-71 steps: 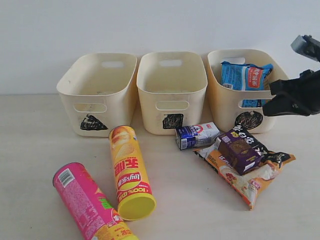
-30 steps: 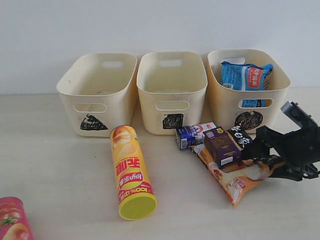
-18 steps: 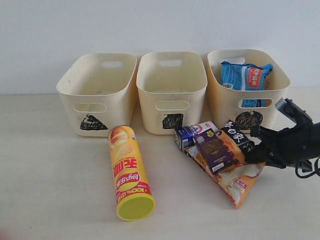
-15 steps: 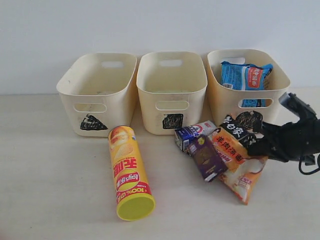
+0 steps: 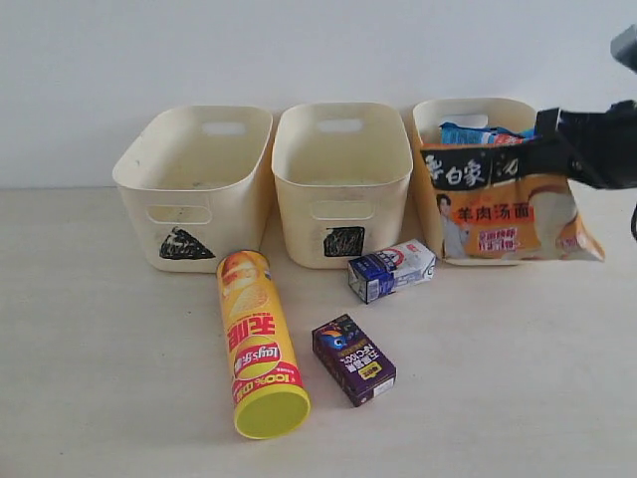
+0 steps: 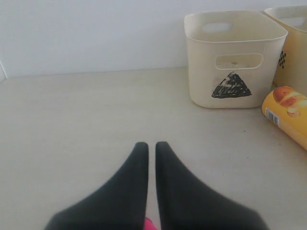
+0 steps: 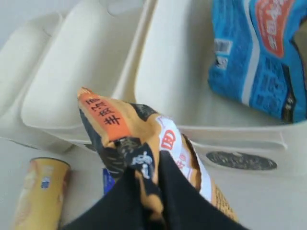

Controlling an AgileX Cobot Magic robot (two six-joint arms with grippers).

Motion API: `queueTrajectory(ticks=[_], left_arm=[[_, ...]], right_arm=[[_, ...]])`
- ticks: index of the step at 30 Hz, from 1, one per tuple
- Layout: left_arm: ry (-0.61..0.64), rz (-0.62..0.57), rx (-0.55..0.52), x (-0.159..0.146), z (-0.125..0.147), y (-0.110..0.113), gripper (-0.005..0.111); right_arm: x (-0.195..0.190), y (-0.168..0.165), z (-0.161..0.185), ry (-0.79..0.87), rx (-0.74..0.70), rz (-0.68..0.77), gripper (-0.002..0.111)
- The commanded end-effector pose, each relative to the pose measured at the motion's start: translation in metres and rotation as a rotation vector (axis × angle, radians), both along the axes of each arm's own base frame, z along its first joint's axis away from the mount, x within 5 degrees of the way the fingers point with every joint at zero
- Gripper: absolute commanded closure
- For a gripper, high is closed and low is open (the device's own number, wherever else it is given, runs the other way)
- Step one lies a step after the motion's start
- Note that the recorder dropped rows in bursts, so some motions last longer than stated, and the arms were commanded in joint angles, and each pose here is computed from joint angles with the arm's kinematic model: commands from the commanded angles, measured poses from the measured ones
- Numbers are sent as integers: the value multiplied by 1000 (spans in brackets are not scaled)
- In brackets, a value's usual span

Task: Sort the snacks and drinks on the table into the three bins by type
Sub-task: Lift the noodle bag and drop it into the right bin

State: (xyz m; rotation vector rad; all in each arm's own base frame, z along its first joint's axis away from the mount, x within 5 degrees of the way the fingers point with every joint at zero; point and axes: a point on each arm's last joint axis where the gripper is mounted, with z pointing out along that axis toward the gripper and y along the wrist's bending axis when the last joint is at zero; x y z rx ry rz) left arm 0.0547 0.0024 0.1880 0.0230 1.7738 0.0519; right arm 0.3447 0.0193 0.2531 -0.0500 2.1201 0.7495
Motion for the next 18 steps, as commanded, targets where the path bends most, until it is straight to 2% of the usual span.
queueTrajectory(ticks=[1, 7, 10, 13, 15, 18], left_arm=[[-2, 3, -9, 0, -1, 0, 103], [-2, 3, -9, 0, -1, 0, 103], [-2, 3, -9, 0, -1, 0, 103], [-2, 3, -9, 0, -1, 0, 103], [-2, 3, -9, 0, -1, 0, 103], [-2, 3, -9, 0, -1, 0, 103]], right_arm=[[0, 1, 40, -104, 48, 13, 109], [20, -8, 78, -214, 31, -76, 109], [48, -13, 87, -241, 54, -117, 109], [82, -18, 78, -241, 73, -143, 109], [118, -23, 63, -232, 89, -162, 109], [145, -23, 31, -157, 154, -164, 105]])
